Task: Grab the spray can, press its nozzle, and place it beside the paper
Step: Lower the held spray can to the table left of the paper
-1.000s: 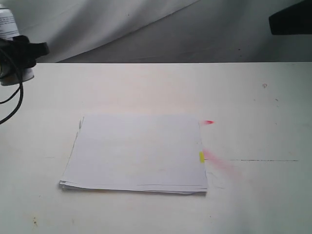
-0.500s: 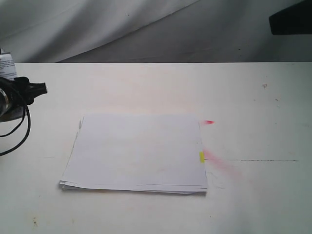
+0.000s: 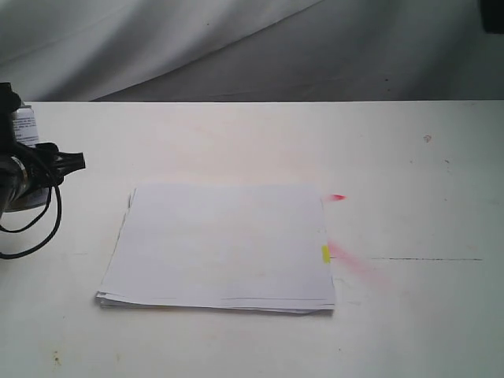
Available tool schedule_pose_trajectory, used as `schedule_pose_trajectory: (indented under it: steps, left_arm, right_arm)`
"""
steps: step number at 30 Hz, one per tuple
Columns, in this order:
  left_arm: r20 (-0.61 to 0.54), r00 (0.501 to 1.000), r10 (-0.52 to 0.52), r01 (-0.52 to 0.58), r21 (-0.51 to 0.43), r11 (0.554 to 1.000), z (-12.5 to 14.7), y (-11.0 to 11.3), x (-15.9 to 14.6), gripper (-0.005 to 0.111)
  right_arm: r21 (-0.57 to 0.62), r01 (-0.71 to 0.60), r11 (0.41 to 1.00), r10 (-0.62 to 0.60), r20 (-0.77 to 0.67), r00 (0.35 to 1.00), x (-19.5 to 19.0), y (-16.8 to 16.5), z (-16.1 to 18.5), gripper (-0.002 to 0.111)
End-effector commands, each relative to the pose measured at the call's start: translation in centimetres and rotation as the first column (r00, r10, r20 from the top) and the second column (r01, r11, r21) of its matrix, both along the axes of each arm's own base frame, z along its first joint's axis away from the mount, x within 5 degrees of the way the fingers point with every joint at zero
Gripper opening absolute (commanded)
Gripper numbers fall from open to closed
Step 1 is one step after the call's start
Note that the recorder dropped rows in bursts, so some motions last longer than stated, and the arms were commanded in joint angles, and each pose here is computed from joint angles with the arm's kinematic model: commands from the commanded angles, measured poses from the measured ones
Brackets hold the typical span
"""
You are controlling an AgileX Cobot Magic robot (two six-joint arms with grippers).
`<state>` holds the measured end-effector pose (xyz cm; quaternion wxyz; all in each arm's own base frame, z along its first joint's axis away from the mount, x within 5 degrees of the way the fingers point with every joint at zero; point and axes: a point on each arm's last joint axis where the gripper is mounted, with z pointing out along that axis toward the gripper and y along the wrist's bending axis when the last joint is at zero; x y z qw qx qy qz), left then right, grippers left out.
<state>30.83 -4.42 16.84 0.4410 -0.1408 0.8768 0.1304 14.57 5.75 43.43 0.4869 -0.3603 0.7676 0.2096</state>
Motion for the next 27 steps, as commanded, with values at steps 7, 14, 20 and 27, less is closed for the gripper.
schedule_pose_trajectory:
  steps: [7, 14, 20, 27]
  left_arm:
    - [0.041, 0.999, 0.011, -0.012, 0.014, 1.0, 0.7, 0.1, 0.2, 0.0]
    - [0.044, 0.999, 0.015, -0.016, 0.019, 1.0, 0.7, 0.2, 0.2, 0.0]
    - [0.08, 0.996, 0.033, -0.036, 0.028, 0.999, 1.7, 0.4, 0.1, 0.0]
    - [0.203, 0.979, -0.027, 0.01, 0.085, 0.996, 7.1, 0.7, -0.5, 0.0]
  right_arm:
    - [0.033, 0.193, 0.981, -0.195, 0.208, 0.958, -12.7, -0.6, -3.3, 0.0]
    - [-0.014, 0.237, 0.971, -0.227, 0.24, 0.944, -15.1, -0.9, -8.1, 0.0]
    - [-0.008, 0.234, 0.972, -0.223, 0.275, 0.935, -16.3, -0.9, -8.6, 0.0]
    - [-0.008, 0.234, 0.972, -0.223, 0.275, 0.935, -16.3, -0.9, -8.6, 0.0]
